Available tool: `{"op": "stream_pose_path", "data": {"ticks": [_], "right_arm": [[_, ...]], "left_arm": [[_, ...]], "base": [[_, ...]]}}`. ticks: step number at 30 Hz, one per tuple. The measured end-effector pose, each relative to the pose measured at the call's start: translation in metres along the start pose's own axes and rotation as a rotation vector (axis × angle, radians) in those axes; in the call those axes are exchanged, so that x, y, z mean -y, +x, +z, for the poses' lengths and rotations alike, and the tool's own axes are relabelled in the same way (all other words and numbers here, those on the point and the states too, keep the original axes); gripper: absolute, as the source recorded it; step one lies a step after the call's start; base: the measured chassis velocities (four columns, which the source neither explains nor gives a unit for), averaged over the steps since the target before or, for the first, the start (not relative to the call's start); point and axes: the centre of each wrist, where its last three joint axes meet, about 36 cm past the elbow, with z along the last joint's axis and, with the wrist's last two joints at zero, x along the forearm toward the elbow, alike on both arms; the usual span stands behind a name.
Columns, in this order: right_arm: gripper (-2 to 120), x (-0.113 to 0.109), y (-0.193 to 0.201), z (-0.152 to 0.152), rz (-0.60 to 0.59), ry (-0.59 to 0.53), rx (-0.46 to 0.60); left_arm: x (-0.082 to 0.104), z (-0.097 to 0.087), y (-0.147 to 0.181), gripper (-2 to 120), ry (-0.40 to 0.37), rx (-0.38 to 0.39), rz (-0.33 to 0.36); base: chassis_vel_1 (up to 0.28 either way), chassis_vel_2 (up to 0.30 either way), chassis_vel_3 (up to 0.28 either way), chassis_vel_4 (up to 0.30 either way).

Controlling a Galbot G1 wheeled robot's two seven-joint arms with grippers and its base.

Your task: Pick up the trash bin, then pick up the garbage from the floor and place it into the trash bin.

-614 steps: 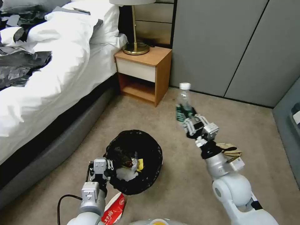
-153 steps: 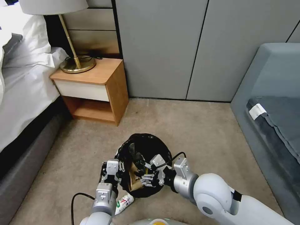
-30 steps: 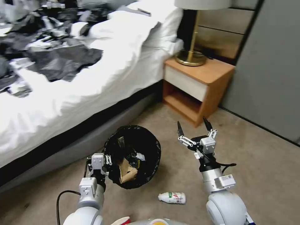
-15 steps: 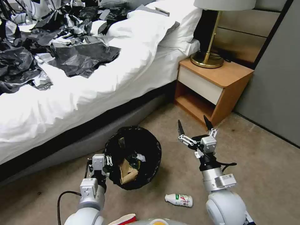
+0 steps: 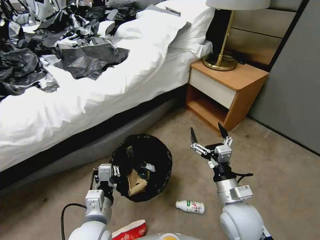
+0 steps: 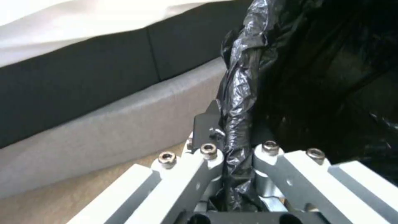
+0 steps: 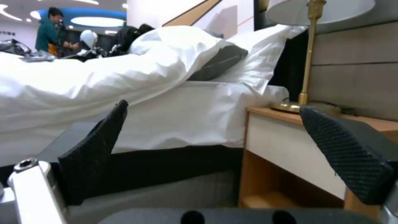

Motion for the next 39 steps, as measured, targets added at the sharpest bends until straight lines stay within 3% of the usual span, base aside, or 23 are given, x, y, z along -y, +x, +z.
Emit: {"op": "stream_pose_path", "data": {"ticks": [11, 17, 30, 39], "right_arm": [[100, 0.000, -0.002, 0.000, 0.005, -0.001, 0.013], [100, 0.003, -0.003, 0.000, 0.008, 0.005, 0.024], [100, 0.026, -0.023, 0.007, -0.024, 0.082, 0.043], [100, 0.062, -0.056, 0.025, -0.176, 0.186, -0.008]], "left_arm": [[0.000, 0.000, 0.000, 0, 0.001, 0.001, 0.000], [-0.001, 0.000, 0.000, 0, 0.001, 0.001, -0.001], [-0.001, -0.002, -0.001, 0, 0.001, 0.007, -0.002], [-0.002, -0.003, 0.000, 0, -0.002, 0.011, -0.002]], "base": [[0.234, -0.241, -0.243, 0.232], [0.064, -0.046, -0.064, 0.070], [-0.017, 0.017, 0.024, -0.014], [0.000, 0.000, 0.000, 0.000]]}}
